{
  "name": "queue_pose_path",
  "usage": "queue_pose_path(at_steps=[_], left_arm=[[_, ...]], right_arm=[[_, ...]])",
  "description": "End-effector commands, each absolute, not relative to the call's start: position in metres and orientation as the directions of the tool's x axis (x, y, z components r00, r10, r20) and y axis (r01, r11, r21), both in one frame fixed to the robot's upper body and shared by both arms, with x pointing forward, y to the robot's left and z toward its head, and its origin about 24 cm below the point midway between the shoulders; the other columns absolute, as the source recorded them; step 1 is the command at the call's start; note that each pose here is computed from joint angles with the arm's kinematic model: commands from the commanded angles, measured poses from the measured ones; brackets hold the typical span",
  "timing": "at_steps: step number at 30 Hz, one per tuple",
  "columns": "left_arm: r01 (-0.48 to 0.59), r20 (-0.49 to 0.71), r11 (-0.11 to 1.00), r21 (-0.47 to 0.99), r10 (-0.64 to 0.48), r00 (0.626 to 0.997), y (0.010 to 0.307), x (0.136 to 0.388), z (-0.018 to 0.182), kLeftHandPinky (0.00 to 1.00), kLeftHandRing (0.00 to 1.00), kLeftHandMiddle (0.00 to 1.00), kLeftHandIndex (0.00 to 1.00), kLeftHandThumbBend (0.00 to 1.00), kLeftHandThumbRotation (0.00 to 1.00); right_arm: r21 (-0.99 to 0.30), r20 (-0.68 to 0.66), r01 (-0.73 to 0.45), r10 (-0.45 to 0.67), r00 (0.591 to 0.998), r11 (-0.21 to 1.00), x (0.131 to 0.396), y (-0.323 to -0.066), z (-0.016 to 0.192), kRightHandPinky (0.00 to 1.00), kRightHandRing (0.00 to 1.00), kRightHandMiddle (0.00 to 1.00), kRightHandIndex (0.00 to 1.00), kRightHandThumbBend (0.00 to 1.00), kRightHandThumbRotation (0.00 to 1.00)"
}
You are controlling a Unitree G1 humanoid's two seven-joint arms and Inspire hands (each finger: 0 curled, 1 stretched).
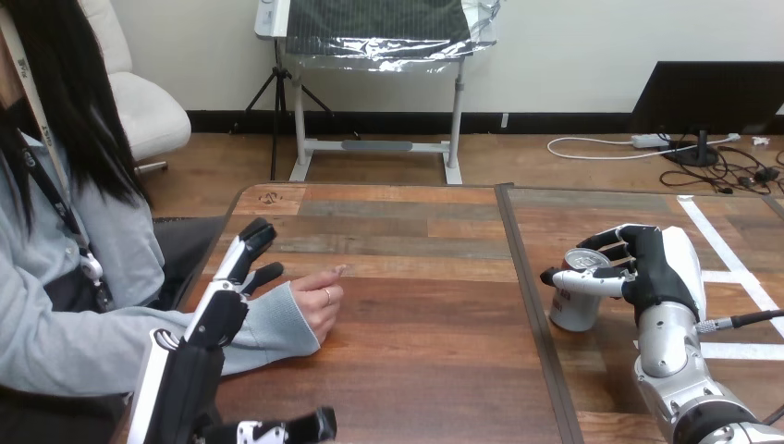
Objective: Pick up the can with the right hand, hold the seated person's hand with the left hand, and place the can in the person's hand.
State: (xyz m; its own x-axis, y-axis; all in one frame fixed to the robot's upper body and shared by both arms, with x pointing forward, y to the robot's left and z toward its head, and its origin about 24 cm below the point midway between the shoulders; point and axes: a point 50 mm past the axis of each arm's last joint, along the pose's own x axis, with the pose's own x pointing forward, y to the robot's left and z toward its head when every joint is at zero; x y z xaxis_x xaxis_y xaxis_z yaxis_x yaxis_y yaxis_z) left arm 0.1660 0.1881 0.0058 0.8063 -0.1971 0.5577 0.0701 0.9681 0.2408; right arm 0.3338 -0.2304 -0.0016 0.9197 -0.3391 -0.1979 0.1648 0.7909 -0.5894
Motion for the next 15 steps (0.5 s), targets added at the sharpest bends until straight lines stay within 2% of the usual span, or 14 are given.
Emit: queue_pose_path(at_steps=[1, 15], left_arm=[[0.025, 0.601, 0.971, 0.237, -0.166, 0.782, 0.1873, 0.1796, 0.0178, 0.86, 0.96, 0.96, 0.92, 1.00, 0.54], [-0.088, 0.563, 0.942, 0.325, -0.118, 0.818, 0.1921, 0.1827, 0.0217, 0.86, 0.94, 0.95, 0.94, 1.00, 0.47]], right_arm=[[-0.569, -0.031, 0.243, -0.316, 0.948, 0.786, 0.3571, -0.2292, 0.0383, 0.42, 0.48, 0.53, 0.50, 0.87, 0.00], [-0.540, 0.009, 0.245, -0.286, 0.958, 0.805, 0.3592, -0.2227, 0.0430, 0.37, 0.43, 0.51, 0.50, 0.87, 0.00]])
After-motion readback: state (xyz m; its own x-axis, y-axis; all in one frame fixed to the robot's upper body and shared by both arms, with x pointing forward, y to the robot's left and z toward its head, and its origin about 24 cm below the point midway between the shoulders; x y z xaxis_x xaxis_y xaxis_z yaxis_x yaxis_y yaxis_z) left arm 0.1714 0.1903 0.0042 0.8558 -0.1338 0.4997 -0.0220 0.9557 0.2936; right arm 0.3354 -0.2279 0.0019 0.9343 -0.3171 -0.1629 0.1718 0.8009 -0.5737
